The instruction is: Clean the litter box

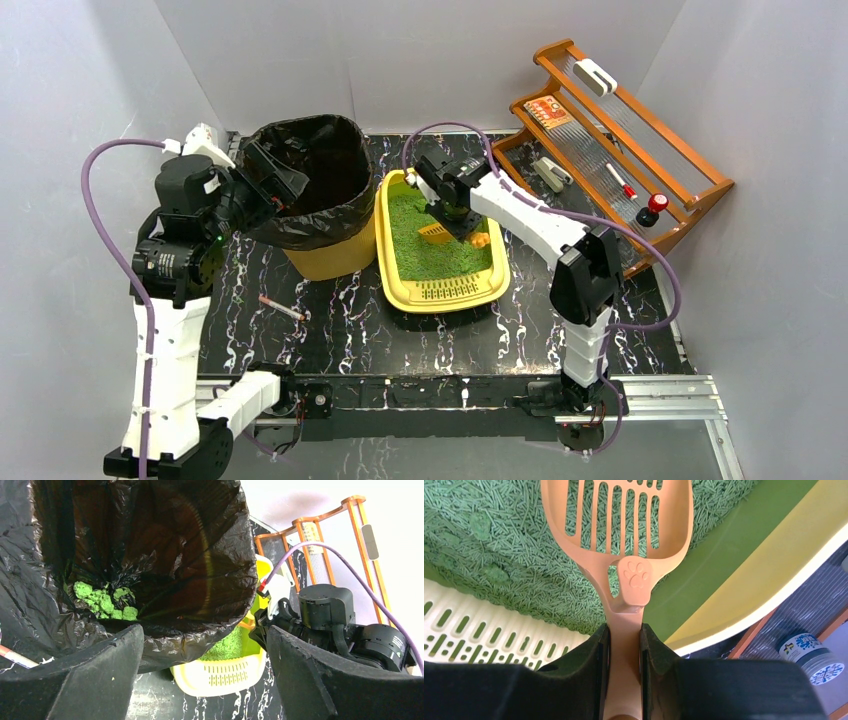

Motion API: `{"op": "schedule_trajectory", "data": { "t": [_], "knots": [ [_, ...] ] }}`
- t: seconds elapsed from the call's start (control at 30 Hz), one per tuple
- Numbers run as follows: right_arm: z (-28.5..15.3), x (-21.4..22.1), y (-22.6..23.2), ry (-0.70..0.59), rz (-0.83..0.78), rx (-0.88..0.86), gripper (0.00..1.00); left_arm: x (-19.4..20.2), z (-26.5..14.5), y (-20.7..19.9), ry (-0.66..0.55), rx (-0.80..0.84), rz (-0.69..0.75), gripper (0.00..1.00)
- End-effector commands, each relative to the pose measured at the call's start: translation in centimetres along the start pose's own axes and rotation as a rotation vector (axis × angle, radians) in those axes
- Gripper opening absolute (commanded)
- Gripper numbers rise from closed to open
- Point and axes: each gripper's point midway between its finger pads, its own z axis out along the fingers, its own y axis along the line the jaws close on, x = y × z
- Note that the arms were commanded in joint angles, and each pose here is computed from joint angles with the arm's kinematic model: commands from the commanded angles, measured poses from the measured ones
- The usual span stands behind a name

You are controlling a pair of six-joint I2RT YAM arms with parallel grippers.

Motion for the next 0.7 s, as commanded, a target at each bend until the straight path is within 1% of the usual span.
{"op": "schedule_trajectory", "data": {
  "t": [0.0, 0.23, 0.33, 0.5, 0.67],
  "knots": [
    [-0.4, -1.5, -0.4, -0.029, 0.007, 0.007, 0.0, -1.2, -1.3, -0.5, -0.05, 0.007, 0.03, 0.9],
    [1.4, -1.8, -0.4, 0.032, 0.0, 0.011, 0.0, -1.4, -1.4, -0.7, -0.052, 0.01, 0.03, 0.9],
    [2.6, -3.1, -0.4, 0.022, 0.0, 0.021, 0.0, -1.4, -1.4, -0.8, -0.054, 0.014, 0.025, 0.9],
    [4.5, -3.6, -0.8, 0.029, 0.028, 0.063, 0.0, -1.6, -1.7, -0.8, -0.063, 0.01, 0.028, 0.9],
    [5.2, -4.6, -1.2, -0.027, 0.06, 0.097, 0.0, -1.6, -1.9, -0.7, -0.068, 0.006, 0.028, 0.9]
  ]
}}
